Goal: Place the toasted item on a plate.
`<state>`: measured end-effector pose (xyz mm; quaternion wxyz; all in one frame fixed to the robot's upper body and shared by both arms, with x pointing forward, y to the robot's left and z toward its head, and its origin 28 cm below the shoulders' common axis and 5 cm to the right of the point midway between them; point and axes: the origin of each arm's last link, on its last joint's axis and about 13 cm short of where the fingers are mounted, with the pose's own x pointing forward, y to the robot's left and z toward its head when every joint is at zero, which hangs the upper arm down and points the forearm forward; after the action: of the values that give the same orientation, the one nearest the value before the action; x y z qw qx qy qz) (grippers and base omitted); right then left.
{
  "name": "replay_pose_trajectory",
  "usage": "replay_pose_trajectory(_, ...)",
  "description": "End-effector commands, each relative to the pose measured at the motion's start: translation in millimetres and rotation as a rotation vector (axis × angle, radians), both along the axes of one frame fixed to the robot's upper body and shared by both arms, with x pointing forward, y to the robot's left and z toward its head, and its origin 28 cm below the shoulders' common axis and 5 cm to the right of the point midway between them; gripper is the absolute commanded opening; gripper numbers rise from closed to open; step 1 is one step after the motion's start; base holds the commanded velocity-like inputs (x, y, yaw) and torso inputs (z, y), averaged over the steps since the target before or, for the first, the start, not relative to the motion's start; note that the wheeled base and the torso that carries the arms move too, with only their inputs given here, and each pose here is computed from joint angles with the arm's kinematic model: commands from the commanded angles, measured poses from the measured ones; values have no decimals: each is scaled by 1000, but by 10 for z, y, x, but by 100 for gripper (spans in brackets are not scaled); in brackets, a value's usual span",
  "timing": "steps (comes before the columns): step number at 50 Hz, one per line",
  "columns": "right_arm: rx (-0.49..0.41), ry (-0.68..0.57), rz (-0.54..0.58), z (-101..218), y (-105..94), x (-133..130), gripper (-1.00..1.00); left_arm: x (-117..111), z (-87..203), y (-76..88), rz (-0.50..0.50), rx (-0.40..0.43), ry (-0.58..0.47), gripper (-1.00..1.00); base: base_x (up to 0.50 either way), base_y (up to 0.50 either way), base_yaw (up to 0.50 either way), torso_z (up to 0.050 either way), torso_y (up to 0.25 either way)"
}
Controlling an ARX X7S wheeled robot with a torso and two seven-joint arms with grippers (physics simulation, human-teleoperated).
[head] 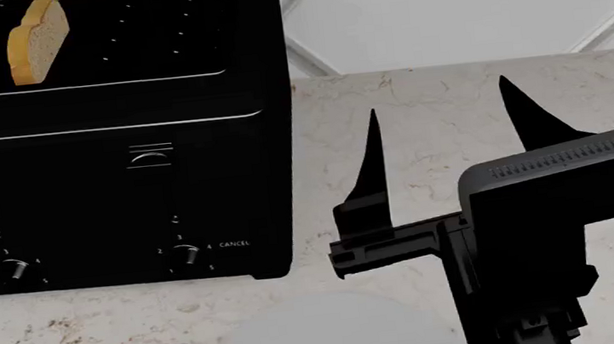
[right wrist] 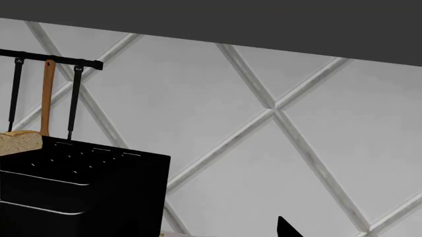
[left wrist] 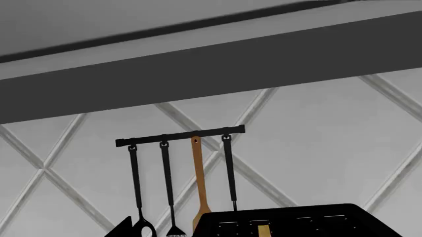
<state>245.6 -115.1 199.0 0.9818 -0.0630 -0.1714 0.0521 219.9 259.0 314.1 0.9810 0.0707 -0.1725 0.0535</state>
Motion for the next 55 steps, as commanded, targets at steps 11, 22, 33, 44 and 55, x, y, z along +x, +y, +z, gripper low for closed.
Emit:
replay_pose_trajectory(11,2,1,5,-9,4,-3,100,-30,59,-13,0,6,-12,100,204,17,0,0,0)
replay_pose_trajectory(22,13,25,-23,-31,-11,-42,100,-26,84,-36,-25,-8,1,100,108,7,0,0,1)
replay_pose_trajectory(33,7,34,-25,-28,4,-125,100,42,368,-34,-119,-96,100,100,0,0,0,0,0)
replay_pose_trajectory(44,18,26,-13,-43,18,-137,100,327,446,-252,-212,-95,240,100,0,0,0,0,0)
replay_pose_trajectory(55,32,31,-1,-114,49,-108,100,578,456,-364,-239,-77,326,100,0,0,0,0,0)
